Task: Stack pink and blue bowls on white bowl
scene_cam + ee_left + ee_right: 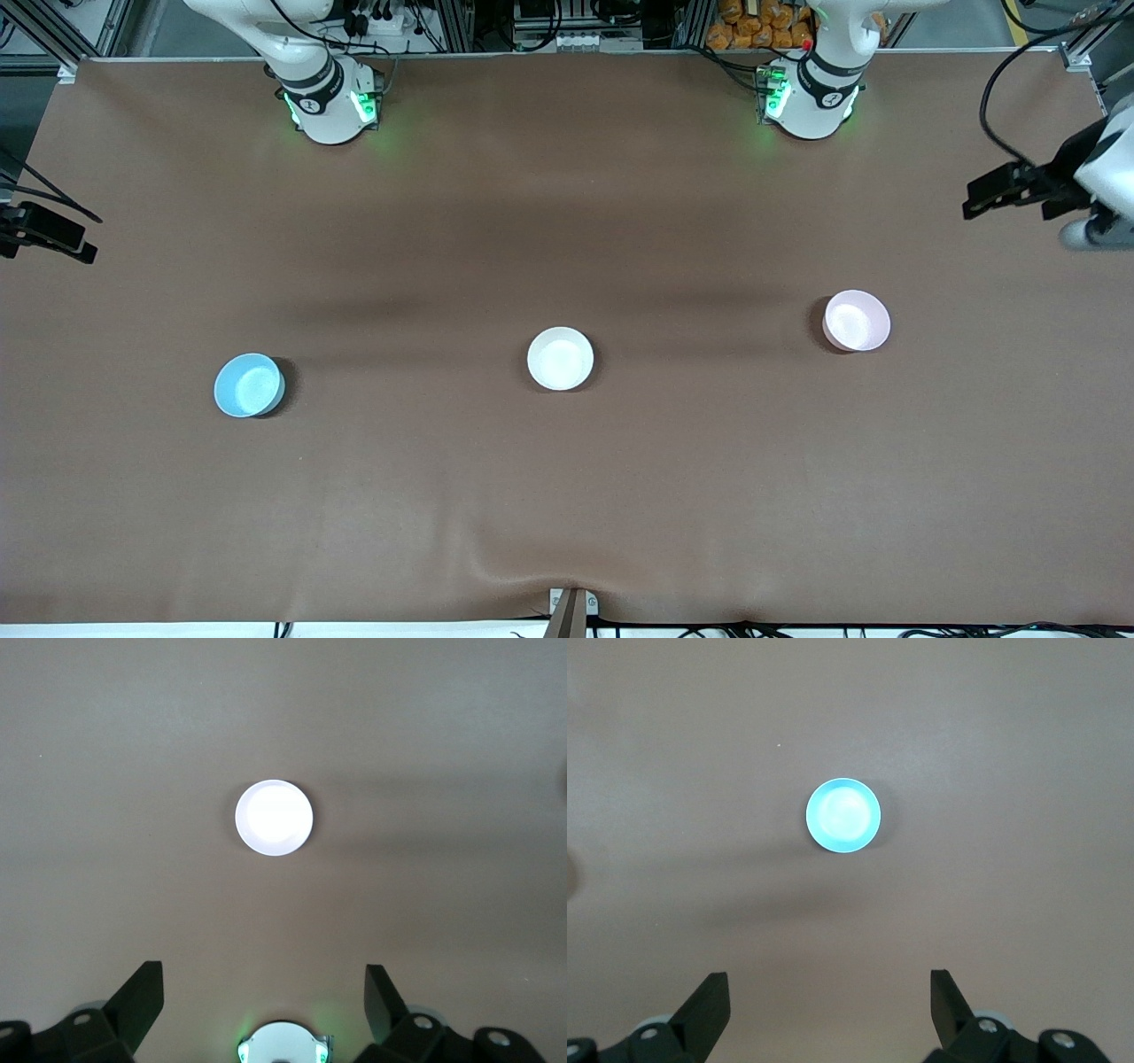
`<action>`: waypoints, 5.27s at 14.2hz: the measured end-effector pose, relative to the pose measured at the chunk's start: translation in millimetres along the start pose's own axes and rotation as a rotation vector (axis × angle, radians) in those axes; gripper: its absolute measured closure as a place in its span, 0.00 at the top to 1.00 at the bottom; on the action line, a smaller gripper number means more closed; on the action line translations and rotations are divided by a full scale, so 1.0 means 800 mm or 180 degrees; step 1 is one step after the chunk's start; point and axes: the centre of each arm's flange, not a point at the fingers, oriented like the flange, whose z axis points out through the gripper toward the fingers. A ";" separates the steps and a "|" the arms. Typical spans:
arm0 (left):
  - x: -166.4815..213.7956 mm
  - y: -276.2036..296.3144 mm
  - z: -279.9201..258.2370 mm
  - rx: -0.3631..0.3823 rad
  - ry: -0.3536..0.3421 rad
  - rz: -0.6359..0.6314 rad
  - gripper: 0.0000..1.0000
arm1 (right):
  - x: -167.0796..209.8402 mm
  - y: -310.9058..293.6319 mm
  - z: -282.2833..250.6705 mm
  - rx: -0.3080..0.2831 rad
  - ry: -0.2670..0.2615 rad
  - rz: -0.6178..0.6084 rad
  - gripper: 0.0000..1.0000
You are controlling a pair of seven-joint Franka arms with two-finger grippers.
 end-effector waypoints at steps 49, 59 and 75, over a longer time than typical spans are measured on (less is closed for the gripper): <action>0.125 0.221 0.237 -0.0424 0.0097 -0.0139 0.03 | 0.092 0.057 0.541 -0.0033 -0.0298 0.0060 0.36; 0.129 0.417 0.287 -0.0654 -0.0031 -0.0348 0.03 | 0.123 0.055 0.479 -0.0034 0.0036 0.0060 0.03; 0.115 0.535 0.398 -0.0962 0.0164 -0.0478 0.03 | 0.120 0.001 0.299 0.0028 -0.0035 -0.0120 0.03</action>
